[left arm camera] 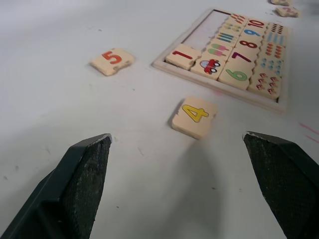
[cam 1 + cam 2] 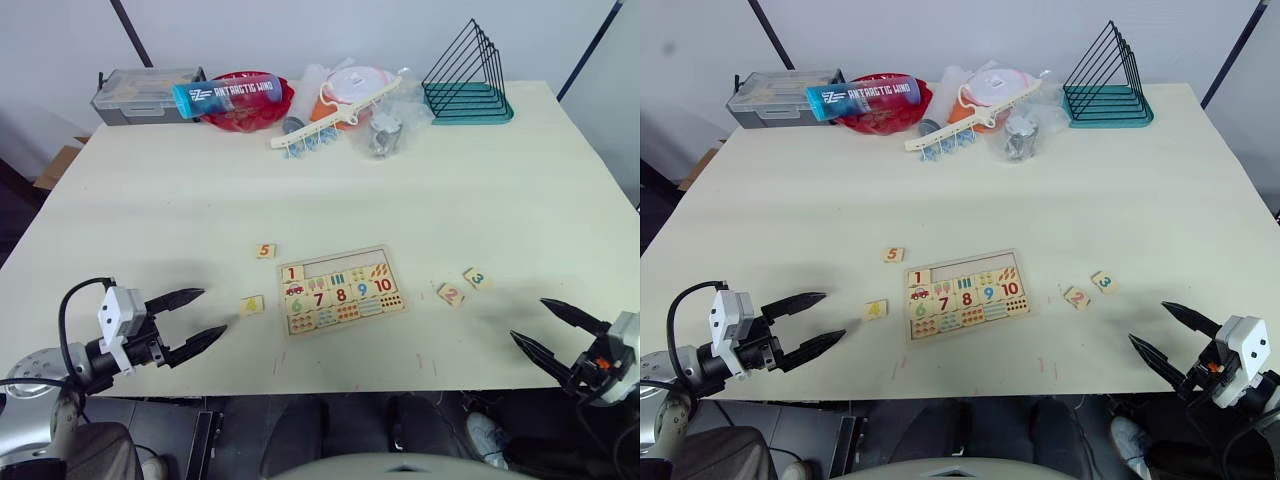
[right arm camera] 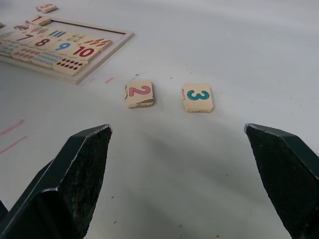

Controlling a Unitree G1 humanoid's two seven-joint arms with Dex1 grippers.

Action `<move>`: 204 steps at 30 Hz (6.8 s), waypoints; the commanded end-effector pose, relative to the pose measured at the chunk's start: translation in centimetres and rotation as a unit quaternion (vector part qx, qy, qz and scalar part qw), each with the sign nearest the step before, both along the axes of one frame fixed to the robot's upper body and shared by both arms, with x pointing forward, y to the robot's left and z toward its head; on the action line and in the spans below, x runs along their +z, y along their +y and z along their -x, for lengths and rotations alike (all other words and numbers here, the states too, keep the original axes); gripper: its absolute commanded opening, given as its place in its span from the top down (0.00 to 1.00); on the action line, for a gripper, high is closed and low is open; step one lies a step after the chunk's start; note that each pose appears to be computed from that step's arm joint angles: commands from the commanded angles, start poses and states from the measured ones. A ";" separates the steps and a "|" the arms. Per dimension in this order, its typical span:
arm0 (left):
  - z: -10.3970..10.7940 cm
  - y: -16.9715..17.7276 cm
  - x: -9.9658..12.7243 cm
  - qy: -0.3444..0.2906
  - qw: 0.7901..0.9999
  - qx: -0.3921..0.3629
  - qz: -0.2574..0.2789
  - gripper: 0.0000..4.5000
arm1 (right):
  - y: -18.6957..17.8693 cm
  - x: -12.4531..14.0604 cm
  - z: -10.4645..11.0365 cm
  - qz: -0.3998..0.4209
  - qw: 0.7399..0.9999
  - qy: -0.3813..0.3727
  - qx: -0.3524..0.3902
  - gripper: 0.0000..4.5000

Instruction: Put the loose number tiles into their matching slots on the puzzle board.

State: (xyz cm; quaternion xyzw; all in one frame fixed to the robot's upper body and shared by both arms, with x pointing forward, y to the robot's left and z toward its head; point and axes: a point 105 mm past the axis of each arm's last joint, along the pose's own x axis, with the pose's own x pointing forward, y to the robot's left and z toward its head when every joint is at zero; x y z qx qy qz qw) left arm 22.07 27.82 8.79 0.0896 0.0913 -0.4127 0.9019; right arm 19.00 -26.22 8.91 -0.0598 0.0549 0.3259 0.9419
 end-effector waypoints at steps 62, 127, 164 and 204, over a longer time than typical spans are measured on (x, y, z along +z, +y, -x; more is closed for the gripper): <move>-0.6 -3.3 6.8 -0.068 0.946 -0.314 -0.035 0.00 | 9.4 -1.3 -4.6 0.073 0.995 0.072 0.017 0.01; -0.4 -3.2 5.8 -0.092 0.967 -0.239 -0.009 0.00 | 15.0 6.6 -10.3 0.214 0.957 0.067 0.183 0.81; 0.5 -1.8 5.3 -0.093 0.987 -0.127 -0.012 0.00 | 31.4 7.1 -13.2 0.346 0.852 0.087 0.383 0.81; 0.7 -1.8 5.3 -0.093 0.990 -0.110 0.003 0.00 | 32.4 4.0 -13.5 0.384 0.830 0.103 0.393 0.81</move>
